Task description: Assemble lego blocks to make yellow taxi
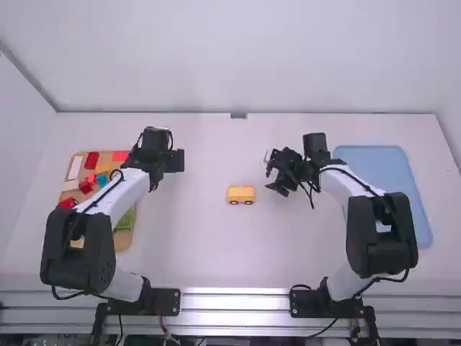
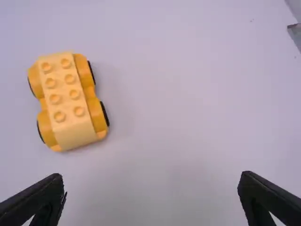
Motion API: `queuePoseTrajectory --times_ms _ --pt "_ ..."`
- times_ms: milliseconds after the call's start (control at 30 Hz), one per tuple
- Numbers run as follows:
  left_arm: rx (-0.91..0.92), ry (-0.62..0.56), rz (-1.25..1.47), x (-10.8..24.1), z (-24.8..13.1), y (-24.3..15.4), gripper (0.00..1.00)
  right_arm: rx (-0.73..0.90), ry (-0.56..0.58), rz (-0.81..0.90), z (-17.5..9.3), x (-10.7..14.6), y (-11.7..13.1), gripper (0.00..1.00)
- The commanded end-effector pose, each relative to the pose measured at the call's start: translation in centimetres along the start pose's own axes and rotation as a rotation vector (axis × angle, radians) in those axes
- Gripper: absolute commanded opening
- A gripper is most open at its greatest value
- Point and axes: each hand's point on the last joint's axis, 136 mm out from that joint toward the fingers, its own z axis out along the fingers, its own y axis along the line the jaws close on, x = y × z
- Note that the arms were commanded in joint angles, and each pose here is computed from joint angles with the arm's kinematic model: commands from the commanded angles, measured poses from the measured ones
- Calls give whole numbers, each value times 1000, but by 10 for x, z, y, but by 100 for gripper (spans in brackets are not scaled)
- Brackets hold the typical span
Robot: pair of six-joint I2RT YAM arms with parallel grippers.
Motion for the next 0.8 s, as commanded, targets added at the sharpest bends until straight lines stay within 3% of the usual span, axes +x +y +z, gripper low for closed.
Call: queuePoseTrajectory --times_ms 0,167,400,633,767 --pt "-192 -95 -140 -38 -31 41 99 0 -15 -24 2 -11 1 99" --pt "-259 0 -246 -50 -55 85 99 -5 -27 -63 8 -22 5 99" --pt "-206 70 -383 -57 -55 140 99 -2 -43 -91 12 -31 7 98" --pt "-180 246 -477 -50 -52 193 99 4 -47 -96 12 -32 5 98" --pt "-177 339 -439 -45 -44 205 99 15 -54 -102 12 -33 2 99"
